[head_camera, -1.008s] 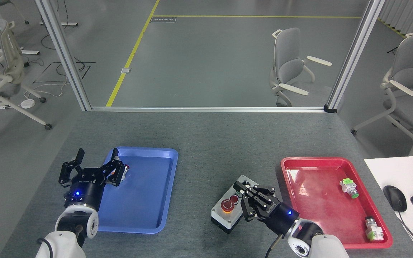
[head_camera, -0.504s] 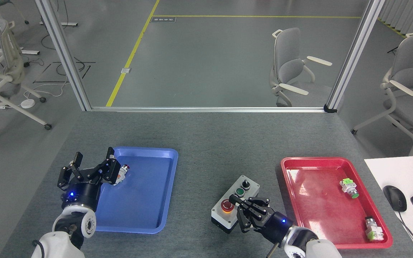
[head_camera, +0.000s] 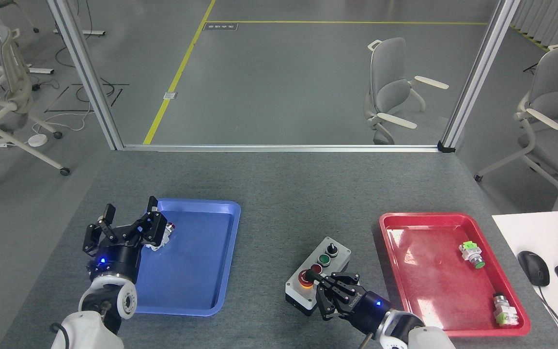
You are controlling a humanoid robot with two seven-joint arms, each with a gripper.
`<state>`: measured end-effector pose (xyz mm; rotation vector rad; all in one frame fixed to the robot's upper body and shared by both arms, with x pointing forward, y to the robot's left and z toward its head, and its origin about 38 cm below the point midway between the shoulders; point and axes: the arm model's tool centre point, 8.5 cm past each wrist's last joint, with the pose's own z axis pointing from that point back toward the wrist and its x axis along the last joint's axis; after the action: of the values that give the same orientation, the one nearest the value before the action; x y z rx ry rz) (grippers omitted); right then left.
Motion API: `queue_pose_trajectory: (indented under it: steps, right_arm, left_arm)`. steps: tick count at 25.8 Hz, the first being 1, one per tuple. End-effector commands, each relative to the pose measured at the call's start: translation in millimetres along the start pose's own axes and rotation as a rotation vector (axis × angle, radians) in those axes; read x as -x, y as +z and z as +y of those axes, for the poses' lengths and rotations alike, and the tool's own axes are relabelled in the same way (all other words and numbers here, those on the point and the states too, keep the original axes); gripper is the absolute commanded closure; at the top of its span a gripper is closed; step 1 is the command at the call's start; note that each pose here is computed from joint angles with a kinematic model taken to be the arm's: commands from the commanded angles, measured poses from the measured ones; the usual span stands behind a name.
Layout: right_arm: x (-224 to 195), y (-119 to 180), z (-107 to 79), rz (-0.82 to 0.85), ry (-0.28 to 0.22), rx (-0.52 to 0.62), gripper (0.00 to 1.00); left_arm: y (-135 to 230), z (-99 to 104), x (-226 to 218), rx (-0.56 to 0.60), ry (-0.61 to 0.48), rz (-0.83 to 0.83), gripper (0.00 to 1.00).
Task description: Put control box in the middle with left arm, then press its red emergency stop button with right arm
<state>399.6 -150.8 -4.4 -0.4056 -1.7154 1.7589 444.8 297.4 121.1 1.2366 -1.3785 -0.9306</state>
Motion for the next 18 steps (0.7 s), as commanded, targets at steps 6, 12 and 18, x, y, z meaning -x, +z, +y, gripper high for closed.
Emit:
queue_pose_trajectory:
  steps: [6,12,18]
  right_arm:
    - [-1.3,1.4,9.4,-0.001,-0.005,-0.036,1.0]
    - [-1.4,2.3,16.4,0.002,-0.018,-0.057,1.0]
    - [11.3,2.2,-6.7,0.029,-0.042,0.036,0.17]
  left_arm:
    - [5.4,-6.7,-4.3,0.008,-0.027,0.0,0.01]
    - [13.3,-6.9,11.3,0.038,-0.074,-0.084,0.01]
    - [17.4,-12.3,11.8,0.052,-0.072,-0.08,0.01]
